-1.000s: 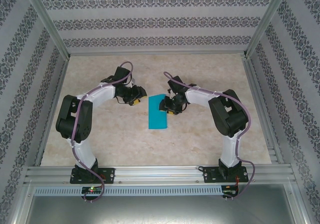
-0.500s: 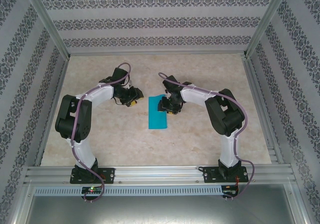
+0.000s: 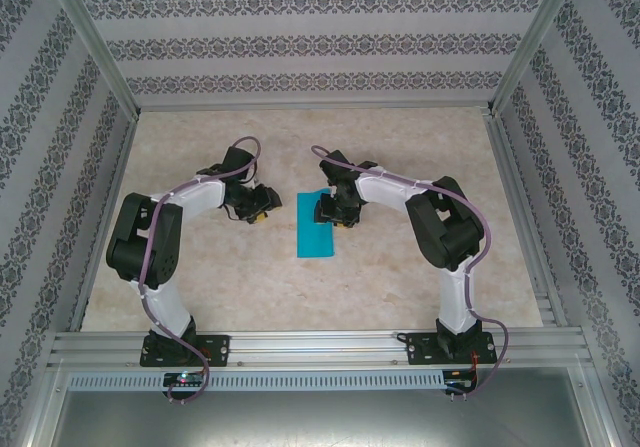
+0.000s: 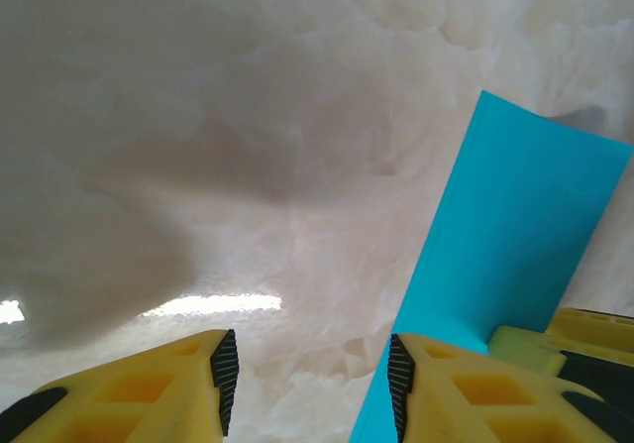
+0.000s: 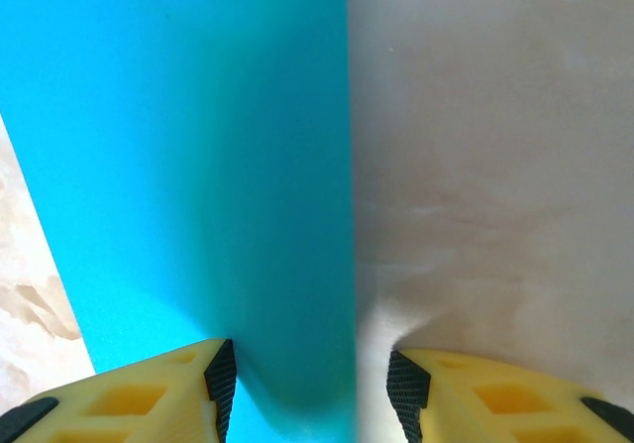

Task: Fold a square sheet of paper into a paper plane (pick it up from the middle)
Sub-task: First fold in half a square sheet of paper at the center of the table, then hold the square sheet of paper at the center of the table, then fold the square sheet of paper in half at the center of the table.

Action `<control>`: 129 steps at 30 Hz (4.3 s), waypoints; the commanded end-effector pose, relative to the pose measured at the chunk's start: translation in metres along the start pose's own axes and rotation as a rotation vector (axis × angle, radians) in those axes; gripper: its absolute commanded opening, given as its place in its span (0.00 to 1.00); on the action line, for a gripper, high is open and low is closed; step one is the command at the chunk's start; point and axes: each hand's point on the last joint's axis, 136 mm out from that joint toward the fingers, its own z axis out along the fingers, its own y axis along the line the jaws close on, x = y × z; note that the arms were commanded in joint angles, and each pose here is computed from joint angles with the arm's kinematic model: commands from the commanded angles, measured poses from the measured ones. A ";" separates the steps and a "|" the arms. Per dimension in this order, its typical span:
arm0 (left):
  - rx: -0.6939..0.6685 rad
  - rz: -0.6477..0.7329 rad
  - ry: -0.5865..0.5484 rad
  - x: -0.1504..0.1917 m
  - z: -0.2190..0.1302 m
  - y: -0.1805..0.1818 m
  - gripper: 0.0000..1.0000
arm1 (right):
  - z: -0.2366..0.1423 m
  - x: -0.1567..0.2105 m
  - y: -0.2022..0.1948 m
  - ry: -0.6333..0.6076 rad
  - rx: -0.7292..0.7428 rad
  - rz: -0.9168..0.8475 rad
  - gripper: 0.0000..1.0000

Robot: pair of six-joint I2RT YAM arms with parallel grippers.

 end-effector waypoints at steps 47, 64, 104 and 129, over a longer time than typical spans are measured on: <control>0.248 0.116 0.064 0.026 0.034 -0.068 0.19 | 0.095 0.044 -0.052 0.191 0.196 -0.014 0.56; 0.171 0.099 0.147 0.039 0.058 -0.053 0.08 | 0.097 0.045 -0.051 0.196 0.194 -0.015 0.56; -0.211 -0.030 0.312 0.094 0.095 0.067 0.00 | -0.036 -0.005 0.067 -0.108 -0.238 -0.058 0.00; -0.312 -0.052 0.330 0.100 0.091 0.086 0.00 | 0.009 0.000 0.029 0.005 -0.096 -0.038 0.00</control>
